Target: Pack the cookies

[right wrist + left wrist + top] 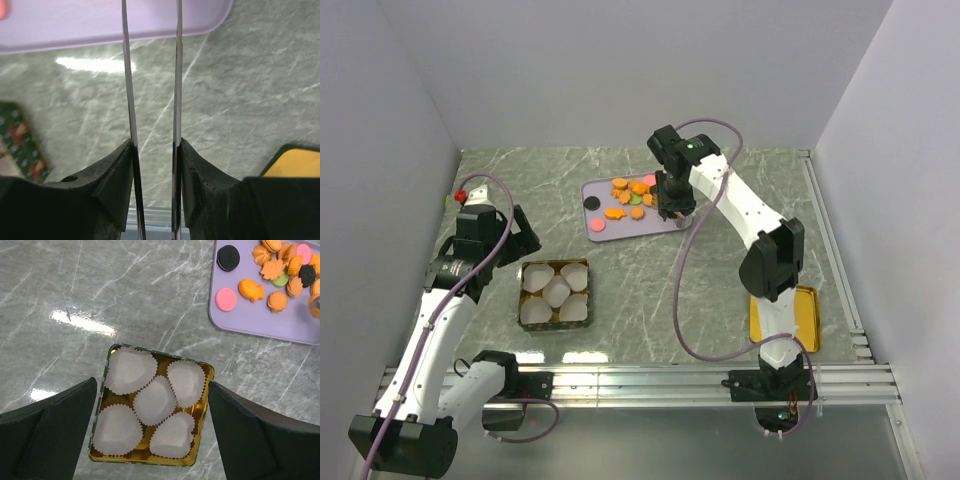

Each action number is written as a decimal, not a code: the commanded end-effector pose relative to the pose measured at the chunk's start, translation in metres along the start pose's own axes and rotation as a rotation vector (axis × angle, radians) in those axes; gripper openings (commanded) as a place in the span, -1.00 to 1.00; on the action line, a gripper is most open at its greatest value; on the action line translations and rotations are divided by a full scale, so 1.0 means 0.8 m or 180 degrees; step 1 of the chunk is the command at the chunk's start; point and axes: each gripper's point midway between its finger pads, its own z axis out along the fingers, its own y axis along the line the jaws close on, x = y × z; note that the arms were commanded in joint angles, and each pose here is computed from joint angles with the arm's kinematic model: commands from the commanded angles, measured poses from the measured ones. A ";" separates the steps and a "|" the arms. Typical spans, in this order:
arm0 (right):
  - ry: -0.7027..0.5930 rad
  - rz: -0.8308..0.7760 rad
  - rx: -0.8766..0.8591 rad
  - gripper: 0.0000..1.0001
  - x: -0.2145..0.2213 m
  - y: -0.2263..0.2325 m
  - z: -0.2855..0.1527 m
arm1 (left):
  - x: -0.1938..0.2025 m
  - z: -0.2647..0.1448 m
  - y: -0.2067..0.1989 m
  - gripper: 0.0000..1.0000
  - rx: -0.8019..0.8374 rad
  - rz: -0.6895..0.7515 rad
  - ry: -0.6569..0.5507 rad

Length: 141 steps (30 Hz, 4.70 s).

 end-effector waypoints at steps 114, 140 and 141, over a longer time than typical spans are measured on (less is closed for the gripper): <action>-0.0379 0.0132 -0.0632 0.18 -0.032 0.060 -0.052 | -0.046 -0.021 0.074 0.74 -0.0718 -0.0552 -0.0556; -0.0007 -0.0094 -0.0167 0.18 0.002 0.070 0.028 | -0.041 -0.014 0.071 0.62 -0.0701 -0.0513 -0.0461; 0.0011 -0.0102 -0.0142 0.18 0.003 0.070 0.031 | -0.041 -0.014 0.072 0.62 -0.0703 -0.0512 -0.0457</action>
